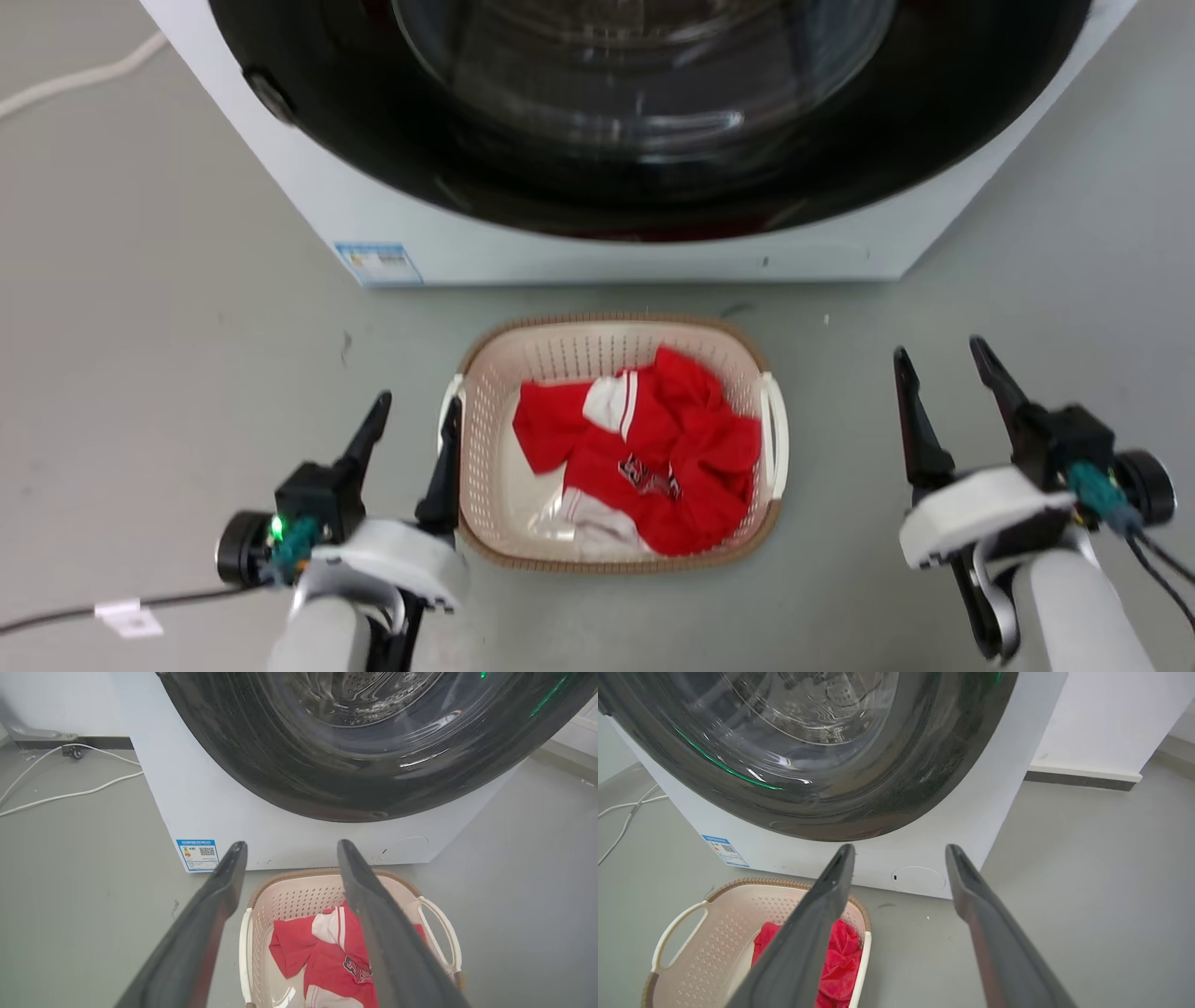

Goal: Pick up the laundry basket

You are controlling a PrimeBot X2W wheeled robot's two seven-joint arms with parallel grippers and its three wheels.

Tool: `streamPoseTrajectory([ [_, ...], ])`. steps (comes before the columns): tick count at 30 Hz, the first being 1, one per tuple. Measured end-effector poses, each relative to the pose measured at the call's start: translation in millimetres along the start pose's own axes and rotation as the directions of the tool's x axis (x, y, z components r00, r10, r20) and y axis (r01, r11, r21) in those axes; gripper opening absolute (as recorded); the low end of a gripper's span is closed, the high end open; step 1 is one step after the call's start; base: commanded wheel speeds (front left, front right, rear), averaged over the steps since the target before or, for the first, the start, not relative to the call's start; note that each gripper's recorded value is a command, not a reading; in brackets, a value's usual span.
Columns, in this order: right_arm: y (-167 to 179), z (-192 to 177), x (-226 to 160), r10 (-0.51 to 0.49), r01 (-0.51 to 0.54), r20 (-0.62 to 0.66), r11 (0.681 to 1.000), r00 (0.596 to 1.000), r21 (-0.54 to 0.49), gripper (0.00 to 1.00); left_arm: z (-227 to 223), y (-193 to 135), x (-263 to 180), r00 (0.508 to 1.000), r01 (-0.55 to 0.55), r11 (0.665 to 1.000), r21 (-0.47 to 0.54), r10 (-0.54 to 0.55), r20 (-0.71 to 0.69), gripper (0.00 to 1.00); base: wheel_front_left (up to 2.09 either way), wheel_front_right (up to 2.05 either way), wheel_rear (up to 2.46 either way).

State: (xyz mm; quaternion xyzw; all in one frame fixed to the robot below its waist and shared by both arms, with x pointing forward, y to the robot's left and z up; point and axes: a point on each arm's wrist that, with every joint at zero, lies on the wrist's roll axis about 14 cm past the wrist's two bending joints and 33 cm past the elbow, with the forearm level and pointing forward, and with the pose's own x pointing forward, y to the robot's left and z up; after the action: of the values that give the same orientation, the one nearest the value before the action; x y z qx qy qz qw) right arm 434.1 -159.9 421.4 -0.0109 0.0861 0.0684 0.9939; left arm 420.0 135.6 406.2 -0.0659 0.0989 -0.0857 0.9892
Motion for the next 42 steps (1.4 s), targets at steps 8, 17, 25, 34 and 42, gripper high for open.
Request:
streamPoseTrajectory([
  [8, 17.1, -74.2, 54.4, 0.071, -0.065, -0.231, 0.997, 0.970, 0.030, 1.00, -70.4, 38.7, 52.9, 0.977, -0.017, 0.999, 0.039, 0.025, -0.212, 1.00, 0.00, 0.00, 0.00],
  [17, 30.0, -169.0, 75.7, 0.122, -0.075, -0.524, 0.991, 0.843, 0.110, 1.00, -143.6, 57.2, 85.9, 0.895, 0.029, 0.997, 0.071, 0.006, -0.446, 1.00, 0.00, 0.00, 0.00],
  [25, 42.9, -219.9, 80.9, 0.166, -0.092, -0.678, 0.985, 0.716, 0.144, 1.00, -185.9, 62.6, 91.0, 0.784, 0.082, 0.994, 0.074, -0.018, -0.621, 1.00, 0.00, 0.00, 0.00],
  [34, 49.6, -253.6, 76.1, 0.186, -0.112, -0.793, 0.983, 0.581, 0.148, 1.00, -216.8, 67.7, 77.7, 0.633, 0.103, 0.994, 0.044, -0.031, -0.773, 1.00, 0.00, 0.00, 0.00],
  [42, 53.3, -272.6, 77.4, 0.192, -0.123, -0.841, 0.981, 0.505, 0.150, 1.00, -228.9, 72.8, 77.1, 0.565, 0.119, 0.992, 0.035, -0.038, -0.824, 1.00, 0.00, 0.00, 0.00],
])
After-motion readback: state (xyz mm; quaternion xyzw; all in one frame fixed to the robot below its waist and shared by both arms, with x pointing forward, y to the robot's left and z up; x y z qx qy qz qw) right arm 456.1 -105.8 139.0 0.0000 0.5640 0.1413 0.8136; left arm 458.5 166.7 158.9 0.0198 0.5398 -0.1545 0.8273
